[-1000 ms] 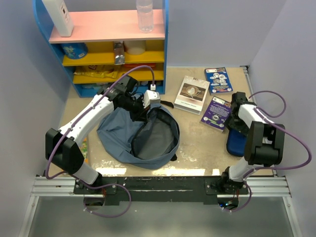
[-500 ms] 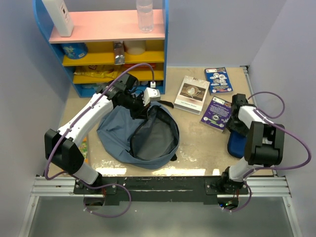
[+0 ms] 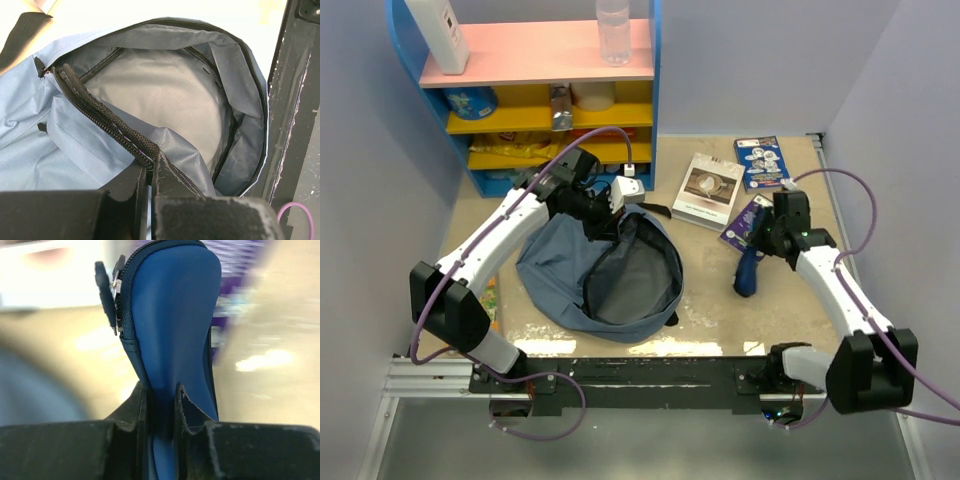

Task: Pack the student bag
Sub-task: Pick up the stationery from the center of the board, then place the stationery in the student bag.

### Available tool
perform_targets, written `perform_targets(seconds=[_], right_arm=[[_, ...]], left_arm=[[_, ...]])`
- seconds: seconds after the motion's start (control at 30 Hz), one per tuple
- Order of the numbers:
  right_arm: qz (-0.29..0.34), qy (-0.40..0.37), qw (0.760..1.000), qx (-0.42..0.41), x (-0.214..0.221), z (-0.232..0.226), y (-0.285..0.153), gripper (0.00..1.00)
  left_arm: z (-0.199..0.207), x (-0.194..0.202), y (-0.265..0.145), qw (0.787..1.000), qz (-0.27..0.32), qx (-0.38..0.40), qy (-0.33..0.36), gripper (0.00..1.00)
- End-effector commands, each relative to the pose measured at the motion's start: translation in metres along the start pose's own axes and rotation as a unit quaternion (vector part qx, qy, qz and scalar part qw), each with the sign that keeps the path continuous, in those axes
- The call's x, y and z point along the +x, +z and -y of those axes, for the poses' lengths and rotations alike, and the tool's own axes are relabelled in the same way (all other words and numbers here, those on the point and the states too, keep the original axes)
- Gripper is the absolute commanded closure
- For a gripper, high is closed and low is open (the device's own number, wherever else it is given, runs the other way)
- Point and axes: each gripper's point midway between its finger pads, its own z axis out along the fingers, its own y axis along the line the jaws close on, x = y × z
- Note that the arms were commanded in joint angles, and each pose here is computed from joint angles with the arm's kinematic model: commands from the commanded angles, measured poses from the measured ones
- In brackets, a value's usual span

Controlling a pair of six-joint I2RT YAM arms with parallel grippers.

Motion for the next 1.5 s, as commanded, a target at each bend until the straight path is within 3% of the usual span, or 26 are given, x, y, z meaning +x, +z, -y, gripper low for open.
perform_targets(seconds=[0.0, 0.2, 0.3, 0.47, 0.63, 0.8, 0.83, 0.9, 0.93, 1.07, 1.3, 1.43, 1.47], right_arm=[[0.018, 0.002, 0.971, -0.238, -0.002, -0.105, -0.064, 0.96], [0.02, -0.019, 0.954, -0.298, 0.003, -0.139, -0.099, 1.0], [0.006, -0.032, 0.931, -0.365, 0.016, -0.164, -0.124, 1.0], [-0.022, -0.026, 0.868, -0.496, 0.038, -0.218, -0.173, 1.0], [-0.021, -0.044, 0.835, -0.549, 0.056, -0.259, -0.198, 0.98], [-0.039, -0.124, 0.86, -0.494, 0.1, -0.276, -0.169, 0.98], [-0.041, -0.139, 0.881, -0.45, 0.109, -0.269, -0.148, 0.98], [-0.026, -0.19, 0.889, -0.417, 0.117, -0.267, -0.141, 0.98], [-0.016, -0.209, 0.905, -0.371, 0.117, -0.255, -0.128, 0.98], [0.001, -0.274, 0.912, -0.307, 0.119, -0.237, -0.116, 0.98], [-0.028, -0.325, 0.909, -0.261, 0.16, -0.231, -0.081, 0.94], [-0.023, -0.358, 0.901, -0.244, 0.183, -0.251, -0.063, 0.7], [-0.016, -0.364, 0.898, -0.247, 0.184, -0.263, -0.065, 0.59]], left_arm=[[-0.003, -0.027, -0.013, 0.999, 0.037, -0.014, 0.018, 1.0], [-0.006, -0.02, -0.011, 0.999, 0.025, -0.018, 0.01, 1.0], [-0.008, -0.018, -0.01, 0.999, 0.021, -0.022, 0.009, 1.0], [-0.011, -0.02, -0.007, 1.0, 0.019, -0.024, -0.004, 1.0], [-0.012, -0.023, -0.011, 1.0, 0.016, -0.025, -0.009, 1.0], [-0.008, -0.029, -0.024, 0.999, 0.015, -0.034, -0.005, 1.0], [-0.007, -0.034, -0.029, 0.999, 0.021, -0.039, 0.0, 1.0], [-0.006, -0.034, -0.035, 0.999, 0.016, -0.045, 0.0, 1.0], [-0.005, -0.038, -0.04, 0.999, 0.02, -0.05, 0.006, 1.0], [-0.005, -0.044, -0.049, 0.998, 0.022, -0.061, 0.009, 1.0], [0.005, -0.067, -0.066, 0.998, 0.046, -0.051, 0.012, 1.0], [0.013, -0.07, -0.069, 0.998, 0.045, -0.033, 0.009, 1.0], [0.012, -0.068, -0.068, 0.999, 0.042, -0.032, 0.007, 1.0]])
